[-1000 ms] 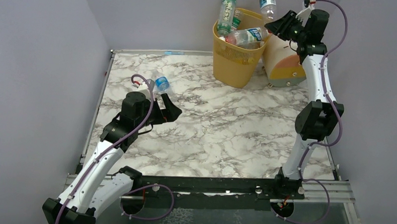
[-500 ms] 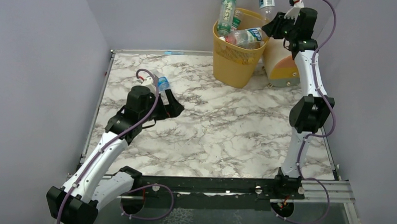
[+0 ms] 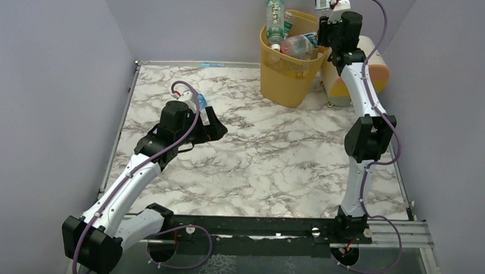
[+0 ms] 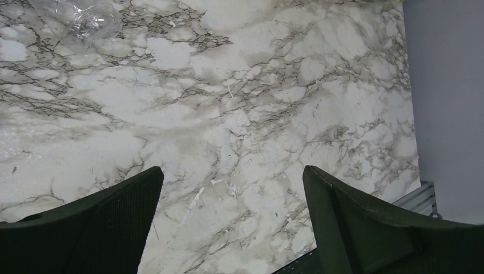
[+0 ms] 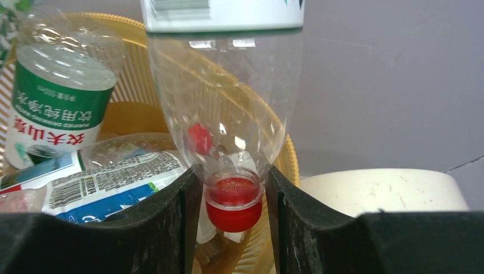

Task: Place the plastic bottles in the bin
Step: Place the plastic bottle in the trash bin.

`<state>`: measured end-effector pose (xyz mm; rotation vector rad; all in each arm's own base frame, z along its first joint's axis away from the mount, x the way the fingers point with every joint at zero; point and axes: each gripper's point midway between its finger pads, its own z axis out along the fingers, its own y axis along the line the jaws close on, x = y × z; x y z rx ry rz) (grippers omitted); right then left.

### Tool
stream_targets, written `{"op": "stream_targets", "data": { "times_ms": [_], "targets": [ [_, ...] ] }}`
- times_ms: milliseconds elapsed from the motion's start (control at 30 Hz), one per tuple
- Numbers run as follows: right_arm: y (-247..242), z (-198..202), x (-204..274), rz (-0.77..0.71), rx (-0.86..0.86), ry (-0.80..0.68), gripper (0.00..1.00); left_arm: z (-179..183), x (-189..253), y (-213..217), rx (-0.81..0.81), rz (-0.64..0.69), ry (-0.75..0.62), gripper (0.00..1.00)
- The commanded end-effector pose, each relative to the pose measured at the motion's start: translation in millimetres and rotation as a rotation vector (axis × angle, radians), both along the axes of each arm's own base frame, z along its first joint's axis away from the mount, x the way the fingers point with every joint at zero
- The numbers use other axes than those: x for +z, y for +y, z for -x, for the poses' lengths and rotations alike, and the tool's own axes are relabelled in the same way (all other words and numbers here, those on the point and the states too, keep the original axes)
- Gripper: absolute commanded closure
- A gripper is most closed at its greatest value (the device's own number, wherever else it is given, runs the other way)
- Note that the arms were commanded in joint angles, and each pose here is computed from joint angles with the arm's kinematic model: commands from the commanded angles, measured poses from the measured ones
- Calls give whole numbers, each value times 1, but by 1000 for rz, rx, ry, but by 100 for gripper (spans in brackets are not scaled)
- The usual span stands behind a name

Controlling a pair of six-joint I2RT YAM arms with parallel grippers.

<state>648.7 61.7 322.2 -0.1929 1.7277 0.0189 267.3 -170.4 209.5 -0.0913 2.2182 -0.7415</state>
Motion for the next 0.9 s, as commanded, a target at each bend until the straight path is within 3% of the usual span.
{"op": "stream_targets", "data": {
  "times_ms": [0, 133, 367, 867],
  "targets": [
    [-10, -3, -33, 55, -68, 47, 48, -7, 19, -8, -27, 27, -58, 1],
    [-11, 4, -27, 36, -77, 34, 34, -7, 19, -8, -31, 29, -60, 1],
    [-11, 17, -10, -4, -93, 27, 24, -5, 24, -8, -36, 37, -75, 1],
    [6, 79, 78, -245, -37, -46, 16, 4, 23, -4, -28, 43, -64, 1]
  ]
}}
